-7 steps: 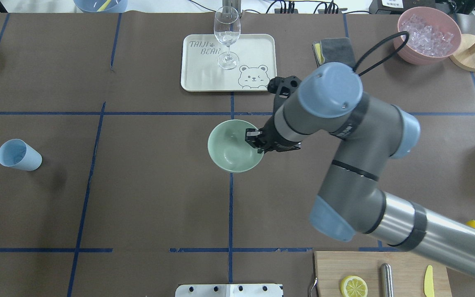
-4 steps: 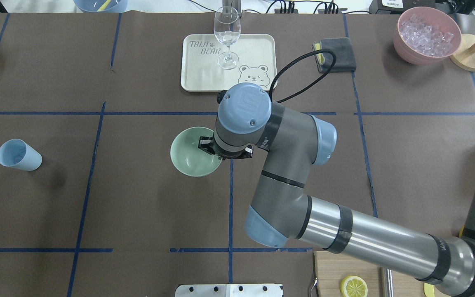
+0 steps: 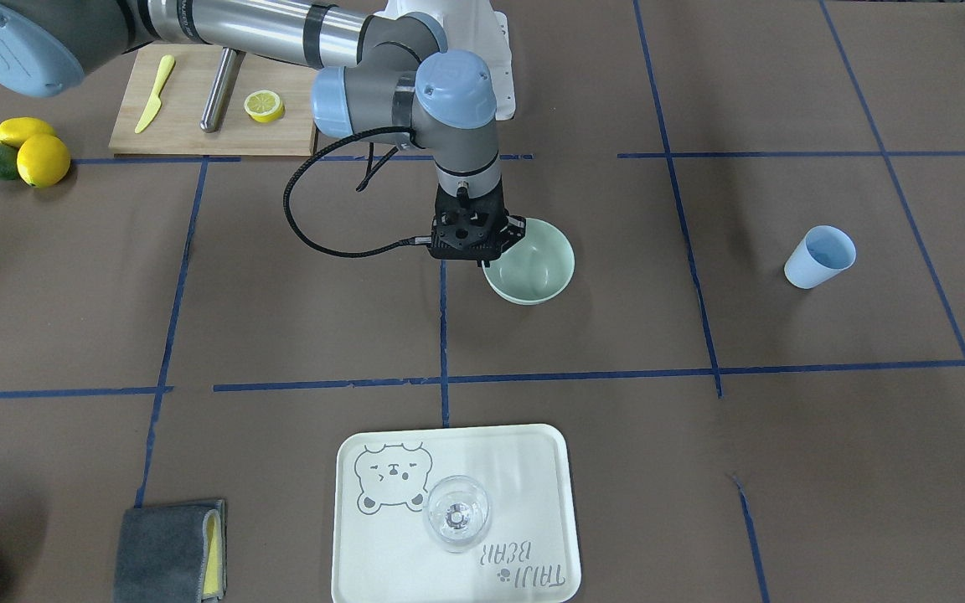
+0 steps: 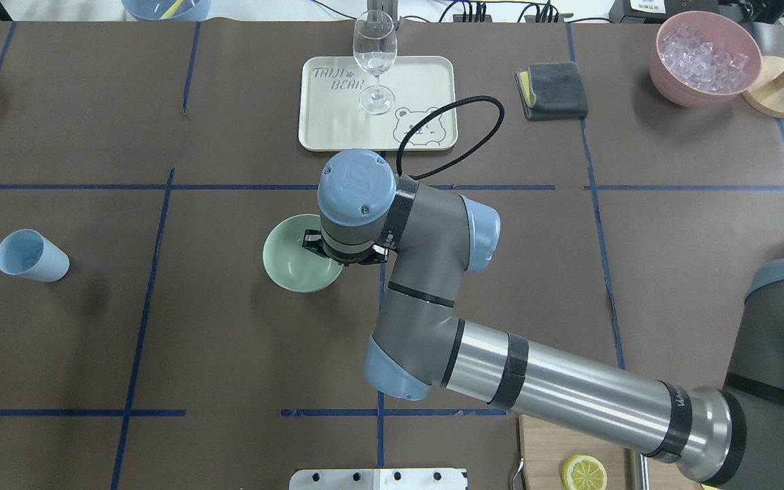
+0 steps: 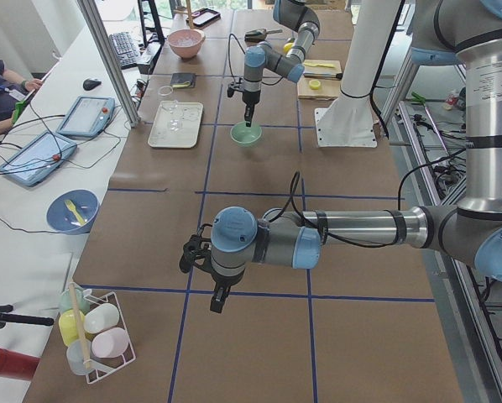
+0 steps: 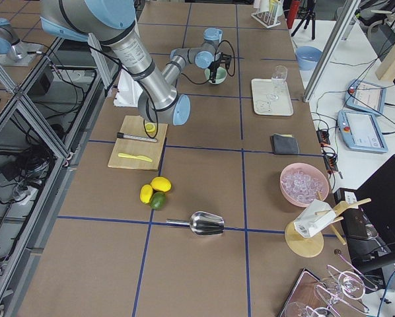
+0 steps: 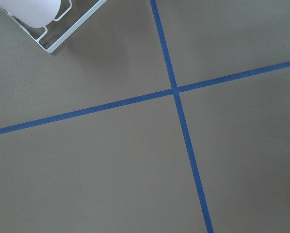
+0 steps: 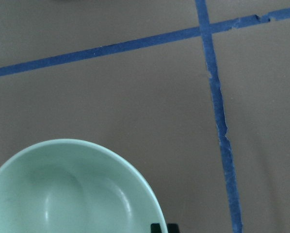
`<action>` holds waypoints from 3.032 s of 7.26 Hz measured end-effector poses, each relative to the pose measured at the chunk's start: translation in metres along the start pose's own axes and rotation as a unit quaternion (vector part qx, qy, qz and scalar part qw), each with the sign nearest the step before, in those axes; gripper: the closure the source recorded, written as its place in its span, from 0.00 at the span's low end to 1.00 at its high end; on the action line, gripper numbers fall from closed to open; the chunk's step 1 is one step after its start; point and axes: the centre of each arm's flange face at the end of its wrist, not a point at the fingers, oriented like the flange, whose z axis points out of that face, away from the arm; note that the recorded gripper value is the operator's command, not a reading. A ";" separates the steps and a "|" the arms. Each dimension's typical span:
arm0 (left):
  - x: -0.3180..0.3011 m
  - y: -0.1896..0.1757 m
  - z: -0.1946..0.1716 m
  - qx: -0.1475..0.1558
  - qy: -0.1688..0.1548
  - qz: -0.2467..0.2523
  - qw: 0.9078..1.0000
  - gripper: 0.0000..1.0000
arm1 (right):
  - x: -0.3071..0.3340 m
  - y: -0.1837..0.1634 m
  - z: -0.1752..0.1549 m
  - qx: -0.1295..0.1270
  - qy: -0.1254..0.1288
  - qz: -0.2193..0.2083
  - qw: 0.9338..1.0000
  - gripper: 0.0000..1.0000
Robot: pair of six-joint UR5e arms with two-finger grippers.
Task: Pour ice into bowl
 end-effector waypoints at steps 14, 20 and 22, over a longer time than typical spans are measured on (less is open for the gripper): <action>0.025 -0.030 -0.030 0.135 -0.026 0.134 0.981 0.00 | 0.495 -0.256 -0.202 -0.020 0.052 -0.307 0.950 0.00; 0.131 -0.063 -0.027 0.276 0.048 0.163 0.946 0.00 | 0.761 -0.228 -0.243 -0.042 0.056 -0.260 0.963 0.00; 0.179 -0.062 -0.004 0.308 0.055 0.120 0.942 0.00 | 0.775 -0.218 -0.242 -0.046 0.056 -0.250 0.966 0.00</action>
